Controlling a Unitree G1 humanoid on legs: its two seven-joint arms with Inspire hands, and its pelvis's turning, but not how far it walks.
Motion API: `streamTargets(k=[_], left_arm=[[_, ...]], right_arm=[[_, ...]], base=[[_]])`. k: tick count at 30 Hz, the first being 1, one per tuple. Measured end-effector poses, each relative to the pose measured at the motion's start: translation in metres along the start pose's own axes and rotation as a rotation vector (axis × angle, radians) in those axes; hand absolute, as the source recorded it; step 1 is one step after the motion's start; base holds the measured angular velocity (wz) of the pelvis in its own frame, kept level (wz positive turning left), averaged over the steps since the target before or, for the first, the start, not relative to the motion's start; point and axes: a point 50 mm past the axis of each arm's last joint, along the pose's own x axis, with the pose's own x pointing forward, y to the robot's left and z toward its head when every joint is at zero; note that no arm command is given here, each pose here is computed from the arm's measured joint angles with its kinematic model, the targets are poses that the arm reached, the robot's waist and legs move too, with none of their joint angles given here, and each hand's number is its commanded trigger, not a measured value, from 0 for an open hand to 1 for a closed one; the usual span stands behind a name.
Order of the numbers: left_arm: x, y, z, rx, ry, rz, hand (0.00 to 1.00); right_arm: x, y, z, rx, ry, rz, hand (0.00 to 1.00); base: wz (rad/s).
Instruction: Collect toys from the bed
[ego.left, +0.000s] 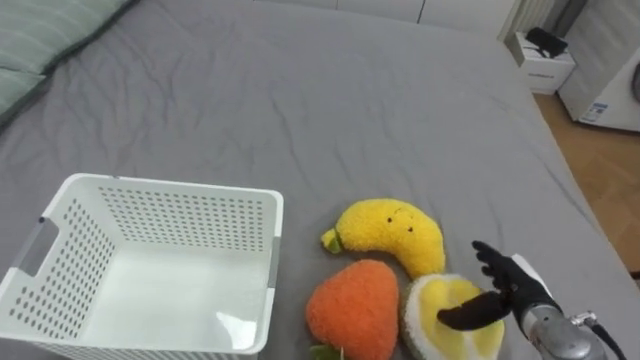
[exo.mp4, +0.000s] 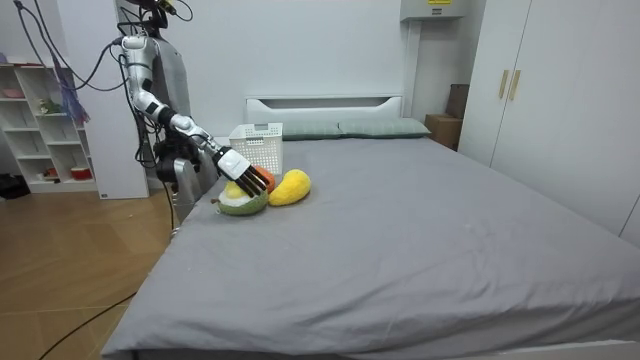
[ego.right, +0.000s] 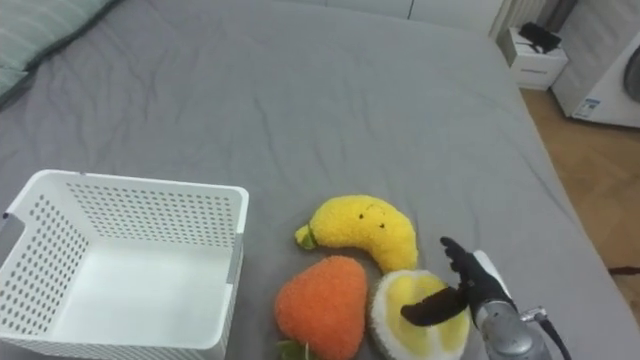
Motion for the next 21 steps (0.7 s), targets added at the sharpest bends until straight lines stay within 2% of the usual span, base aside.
streamTargets(k=[11,12,13,14,21], left_arm=[[0.001,-0.001,0.005,0.004,0.0,-0.004,0.0],[0.001,-0.001,0.006,0.004,-0.003,-0.005,0.0],[0.001,-0.001,0.007,0.004,-0.005,-0.008,0.0],[0.001,-0.001,0.008,0.004,-0.007,-0.01,0.0],[0.001,-0.005,0.013,0.039,-0.02,-0.02,0.0]], right_arm=[[0.006,0.008,-0.02,-0.092,0.127,0.086,0.0],[0.006,0.009,-0.021,-0.094,0.136,0.091,0.15],[0.006,0.009,-0.022,-0.094,0.14,0.092,0.83],[0.006,0.009,-0.022,-0.094,0.14,0.092,1.0],[0.007,0.008,-0.025,-0.116,0.156,0.094,1.0]], base=[[0.06],[0.0],[0.0],[0.0],[0.0]])
